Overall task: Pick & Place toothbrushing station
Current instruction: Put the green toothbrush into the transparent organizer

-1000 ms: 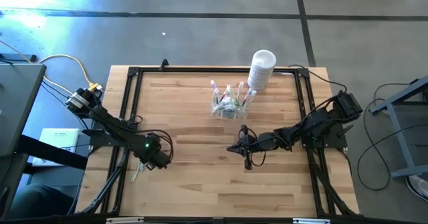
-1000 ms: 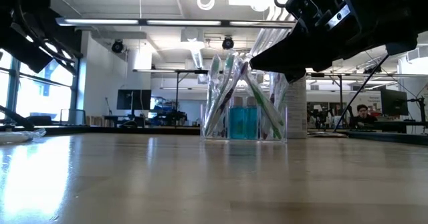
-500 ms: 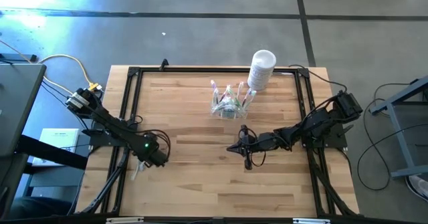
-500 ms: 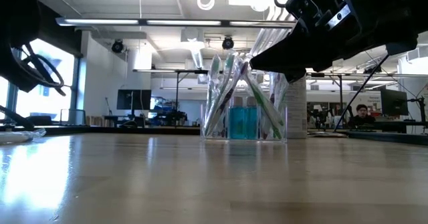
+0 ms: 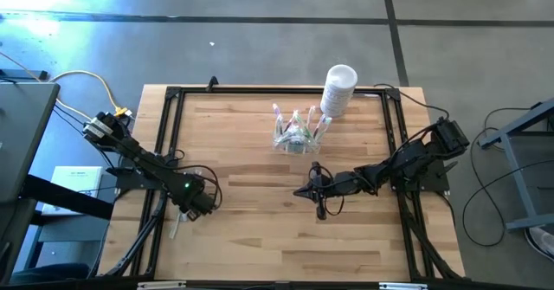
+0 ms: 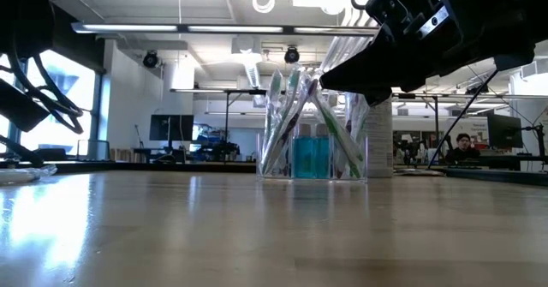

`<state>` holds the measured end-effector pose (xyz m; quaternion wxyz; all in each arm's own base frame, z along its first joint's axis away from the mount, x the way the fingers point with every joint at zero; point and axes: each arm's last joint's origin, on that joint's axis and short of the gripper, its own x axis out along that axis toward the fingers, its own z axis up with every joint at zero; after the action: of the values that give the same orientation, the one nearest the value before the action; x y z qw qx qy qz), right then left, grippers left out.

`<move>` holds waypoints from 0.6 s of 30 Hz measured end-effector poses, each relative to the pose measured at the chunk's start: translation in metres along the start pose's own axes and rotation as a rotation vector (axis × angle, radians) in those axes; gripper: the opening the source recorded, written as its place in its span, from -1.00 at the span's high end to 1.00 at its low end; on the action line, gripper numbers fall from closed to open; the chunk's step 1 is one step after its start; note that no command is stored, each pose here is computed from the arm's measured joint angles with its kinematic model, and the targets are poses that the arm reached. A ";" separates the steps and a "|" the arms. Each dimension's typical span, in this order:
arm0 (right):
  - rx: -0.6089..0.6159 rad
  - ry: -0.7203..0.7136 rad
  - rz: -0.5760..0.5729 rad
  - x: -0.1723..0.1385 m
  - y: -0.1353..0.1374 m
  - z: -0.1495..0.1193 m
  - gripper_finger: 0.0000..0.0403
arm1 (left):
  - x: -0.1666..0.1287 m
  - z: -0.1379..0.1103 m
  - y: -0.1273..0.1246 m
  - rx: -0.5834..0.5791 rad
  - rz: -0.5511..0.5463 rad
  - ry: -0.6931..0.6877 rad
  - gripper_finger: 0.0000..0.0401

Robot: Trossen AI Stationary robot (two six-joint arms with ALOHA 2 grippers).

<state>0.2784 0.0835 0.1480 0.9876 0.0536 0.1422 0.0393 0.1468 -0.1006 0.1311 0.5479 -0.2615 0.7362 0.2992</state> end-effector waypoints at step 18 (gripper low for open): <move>-0.003 -0.001 -0.004 0.000 0.000 0.000 0.98 | -0.029 0.005 -0.013 0.163 0.045 -0.241 0.95</move>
<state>0.2785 0.0832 0.1480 0.9878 0.0519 0.1420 0.0374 0.1669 -0.1048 0.1556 0.6447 -0.1615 0.6927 0.2799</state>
